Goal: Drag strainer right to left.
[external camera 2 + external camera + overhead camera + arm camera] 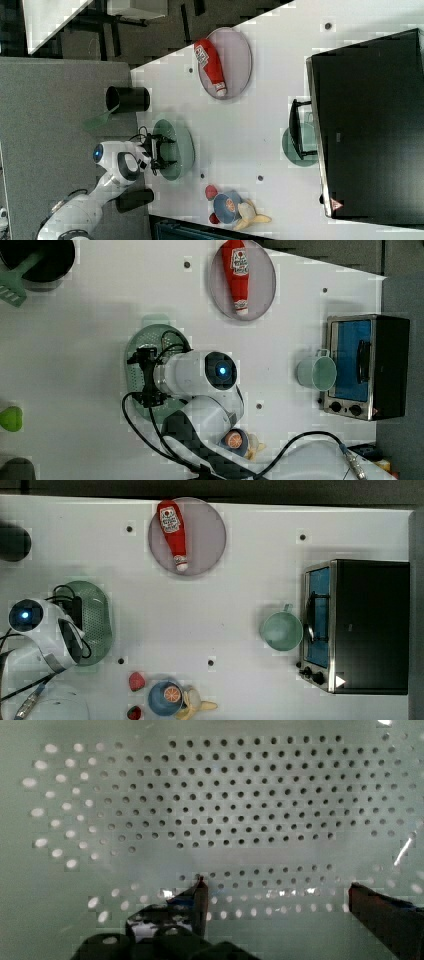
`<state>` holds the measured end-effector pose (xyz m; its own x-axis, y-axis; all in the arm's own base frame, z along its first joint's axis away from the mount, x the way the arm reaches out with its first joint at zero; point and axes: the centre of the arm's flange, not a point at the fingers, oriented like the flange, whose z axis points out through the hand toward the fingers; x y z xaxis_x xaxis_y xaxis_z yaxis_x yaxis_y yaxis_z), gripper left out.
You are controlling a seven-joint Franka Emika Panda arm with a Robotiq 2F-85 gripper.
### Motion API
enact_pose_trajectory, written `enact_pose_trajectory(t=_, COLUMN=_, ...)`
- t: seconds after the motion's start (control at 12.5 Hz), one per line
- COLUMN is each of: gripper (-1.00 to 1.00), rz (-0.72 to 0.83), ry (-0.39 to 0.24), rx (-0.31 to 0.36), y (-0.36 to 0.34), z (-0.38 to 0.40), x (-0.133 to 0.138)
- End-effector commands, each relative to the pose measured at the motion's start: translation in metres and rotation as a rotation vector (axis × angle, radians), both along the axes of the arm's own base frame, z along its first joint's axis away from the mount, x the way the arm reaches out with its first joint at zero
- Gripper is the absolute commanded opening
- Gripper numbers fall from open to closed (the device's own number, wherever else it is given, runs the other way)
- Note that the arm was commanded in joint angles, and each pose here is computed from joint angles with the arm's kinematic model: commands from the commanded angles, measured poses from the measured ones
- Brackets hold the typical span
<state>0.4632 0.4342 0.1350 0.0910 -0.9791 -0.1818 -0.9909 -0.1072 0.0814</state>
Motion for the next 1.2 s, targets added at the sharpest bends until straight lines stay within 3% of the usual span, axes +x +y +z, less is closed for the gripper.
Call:
enact_pose_trajectory(t=0.08, gripper=1.0, rz=-0.043, ry=-0.014, rx=-0.008, y=-0.009, z=0.012, x=0.013)
enact_pose_trajectory(t=0.56, gripper=1.0, rz=0.285, ry=-0.101, rx=-0.008, y=-0.071, z=0.16, x=0.063)
enact_pose_trajectory(t=0.88, gripper=1.0, rz=0.343, ry=-0.22, rx=0.004, y=-0.199, z=0.302, x=0.105)
enact_pose_trajectory(t=1.2, gripper=1.0, rz=0.569, ry=-0.226, rx=-0.097, y=-0.366, z=0.391, x=0.097)
